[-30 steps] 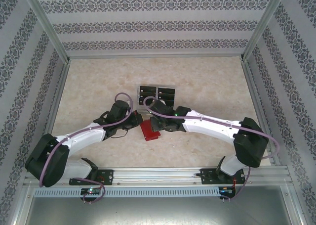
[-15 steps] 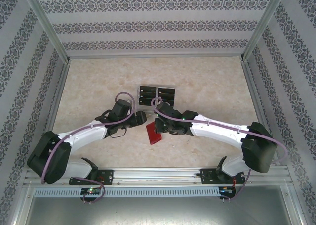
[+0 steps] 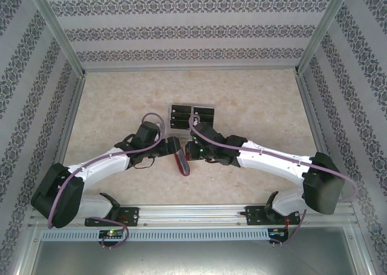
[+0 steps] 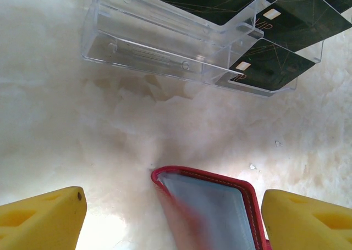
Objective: Put the credit cards into the card holder
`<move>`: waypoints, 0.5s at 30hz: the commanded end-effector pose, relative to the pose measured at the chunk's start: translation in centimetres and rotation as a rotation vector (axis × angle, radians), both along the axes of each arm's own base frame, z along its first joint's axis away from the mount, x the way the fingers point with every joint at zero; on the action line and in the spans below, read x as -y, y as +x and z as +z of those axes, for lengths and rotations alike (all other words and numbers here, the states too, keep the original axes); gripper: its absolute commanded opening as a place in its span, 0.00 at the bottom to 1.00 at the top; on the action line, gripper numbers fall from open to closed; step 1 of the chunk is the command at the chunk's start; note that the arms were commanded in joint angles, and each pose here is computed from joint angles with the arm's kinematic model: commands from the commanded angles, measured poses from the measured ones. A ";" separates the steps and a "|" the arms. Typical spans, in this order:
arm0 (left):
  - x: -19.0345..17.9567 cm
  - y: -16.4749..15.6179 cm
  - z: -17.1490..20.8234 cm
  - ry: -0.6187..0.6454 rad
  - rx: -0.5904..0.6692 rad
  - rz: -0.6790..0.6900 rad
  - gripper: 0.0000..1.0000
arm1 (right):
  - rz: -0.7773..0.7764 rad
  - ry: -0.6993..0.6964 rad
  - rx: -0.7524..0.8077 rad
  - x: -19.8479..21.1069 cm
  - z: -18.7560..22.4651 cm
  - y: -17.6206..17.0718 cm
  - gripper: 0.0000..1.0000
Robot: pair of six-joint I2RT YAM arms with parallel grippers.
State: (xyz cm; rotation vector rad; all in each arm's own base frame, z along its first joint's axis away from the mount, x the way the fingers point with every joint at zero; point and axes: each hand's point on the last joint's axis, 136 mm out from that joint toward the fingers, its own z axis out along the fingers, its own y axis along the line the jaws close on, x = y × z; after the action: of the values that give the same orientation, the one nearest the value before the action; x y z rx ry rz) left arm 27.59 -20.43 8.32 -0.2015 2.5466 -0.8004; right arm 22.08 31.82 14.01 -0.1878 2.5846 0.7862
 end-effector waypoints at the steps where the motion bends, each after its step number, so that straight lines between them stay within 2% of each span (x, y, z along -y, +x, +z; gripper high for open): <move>1: 0.3 0.0 1.0 -0.045 0.020 0.005 0.83 | -0.006 0.039 0.008 -0.3 1.1 -0.2 0.00; 8: -1.0 -1.1 -0.3 -0.018 0.000 0.035 0.82 | -0.065 -0.043 0.005 2.1 -1.1 0.1 0.00; 15: -2.3 -1.9 -1.2 0.048 -0.014 0.042 0.83 | -0.224 -0.167 -0.050 8.6 -6.8 0.1 0.00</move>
State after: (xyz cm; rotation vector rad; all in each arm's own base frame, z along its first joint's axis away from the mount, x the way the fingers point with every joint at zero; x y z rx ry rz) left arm 26.13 -19.20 7.74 -0.2339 2.5426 -0.7879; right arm 21.95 26.50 9.24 -0.0449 2.6455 0.6201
